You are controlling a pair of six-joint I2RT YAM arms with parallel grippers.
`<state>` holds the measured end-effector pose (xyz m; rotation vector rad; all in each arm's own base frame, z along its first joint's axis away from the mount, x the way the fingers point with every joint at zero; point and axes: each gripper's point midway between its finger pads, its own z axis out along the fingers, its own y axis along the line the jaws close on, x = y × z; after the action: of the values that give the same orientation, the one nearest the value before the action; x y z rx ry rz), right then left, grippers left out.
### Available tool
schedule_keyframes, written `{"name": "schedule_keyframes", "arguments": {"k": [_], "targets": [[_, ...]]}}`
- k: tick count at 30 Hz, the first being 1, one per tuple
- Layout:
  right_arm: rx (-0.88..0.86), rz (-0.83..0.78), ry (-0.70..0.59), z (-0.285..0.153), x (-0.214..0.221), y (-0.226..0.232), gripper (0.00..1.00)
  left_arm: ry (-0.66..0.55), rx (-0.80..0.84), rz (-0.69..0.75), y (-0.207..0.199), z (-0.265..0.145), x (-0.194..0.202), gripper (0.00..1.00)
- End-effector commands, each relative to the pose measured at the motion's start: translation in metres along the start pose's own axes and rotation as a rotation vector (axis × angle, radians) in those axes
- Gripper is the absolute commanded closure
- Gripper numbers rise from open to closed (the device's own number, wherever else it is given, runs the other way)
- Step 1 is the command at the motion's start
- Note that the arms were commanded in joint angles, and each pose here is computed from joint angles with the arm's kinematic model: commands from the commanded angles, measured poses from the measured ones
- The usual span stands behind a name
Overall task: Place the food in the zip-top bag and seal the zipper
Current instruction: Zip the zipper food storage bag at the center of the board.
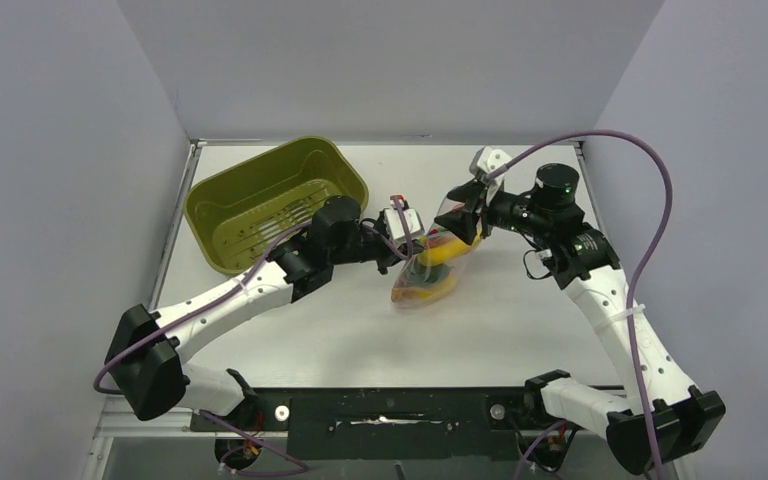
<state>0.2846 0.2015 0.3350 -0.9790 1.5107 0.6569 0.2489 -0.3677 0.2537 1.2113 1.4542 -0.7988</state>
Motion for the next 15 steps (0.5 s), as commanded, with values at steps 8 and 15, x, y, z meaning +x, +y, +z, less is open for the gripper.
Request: {"name": "schedule_keyframes", "arguments": {"k": [8, 15], "targets": [[-0.330, -0.210, 0.007, 0.020, 0.006, 0.052, 0.53, -0.139, -0.038, 0.138, 0.011, -0.015, -0.054, 1.00], [-0.391, -0.251, 0.048, 0.026, 0.017, 0.062, 0.65, -0.140, -0.040, 0.148, 0.012, -0.015, -0.056, 1.00]]}}
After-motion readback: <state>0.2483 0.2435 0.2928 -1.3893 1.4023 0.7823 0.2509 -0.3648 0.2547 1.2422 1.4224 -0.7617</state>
